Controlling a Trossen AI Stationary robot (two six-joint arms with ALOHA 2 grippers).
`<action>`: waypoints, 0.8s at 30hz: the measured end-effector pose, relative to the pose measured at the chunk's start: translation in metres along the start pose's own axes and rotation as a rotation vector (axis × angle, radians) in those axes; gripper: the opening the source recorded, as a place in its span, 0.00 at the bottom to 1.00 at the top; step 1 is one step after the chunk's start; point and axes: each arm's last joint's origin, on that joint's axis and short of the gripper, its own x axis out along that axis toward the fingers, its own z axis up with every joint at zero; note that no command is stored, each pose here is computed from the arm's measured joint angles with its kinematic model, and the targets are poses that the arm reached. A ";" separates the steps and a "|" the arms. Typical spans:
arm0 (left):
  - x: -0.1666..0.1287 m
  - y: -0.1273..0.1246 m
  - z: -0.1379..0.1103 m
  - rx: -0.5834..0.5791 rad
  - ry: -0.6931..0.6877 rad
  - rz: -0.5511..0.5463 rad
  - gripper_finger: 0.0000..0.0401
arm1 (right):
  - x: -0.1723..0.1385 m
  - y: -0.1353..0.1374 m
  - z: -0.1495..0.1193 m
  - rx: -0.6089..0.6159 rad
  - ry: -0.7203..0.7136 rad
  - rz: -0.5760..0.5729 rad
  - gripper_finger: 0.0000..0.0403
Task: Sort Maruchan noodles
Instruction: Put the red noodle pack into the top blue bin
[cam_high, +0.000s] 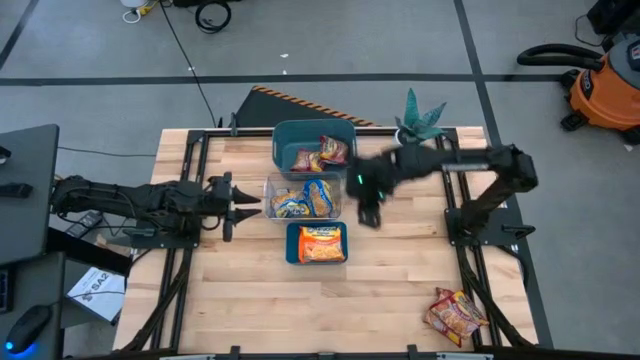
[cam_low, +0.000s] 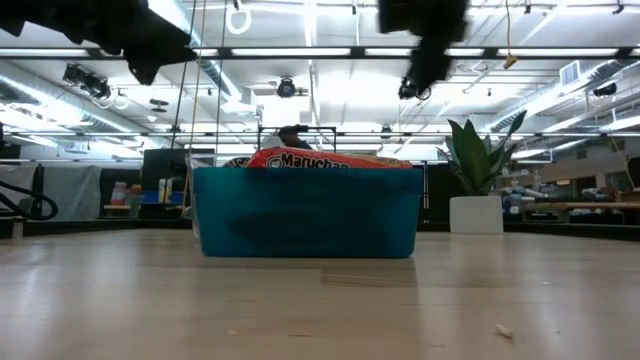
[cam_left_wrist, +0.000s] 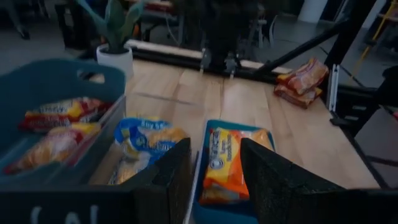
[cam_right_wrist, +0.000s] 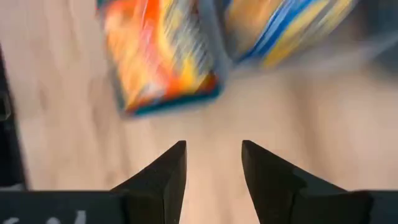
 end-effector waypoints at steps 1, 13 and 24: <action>0.000 0.000 0.001 0.020 -0.009 -0.002 0.36 | 0.007 0.010 -0.011 0.026 0.031 0.007 0.40; 0.000 -0.002 0.008 0.224 -0.084 -0.006 0.36 | 0.090 0.104 -0.142 0.528 0.528 -0.025 0.40; 0.000 -0.001 0.008 0.277 -0.082 -0.004 0.36 | 0.129 0.169 -0.170 0.561 0.704 -0.032 0.40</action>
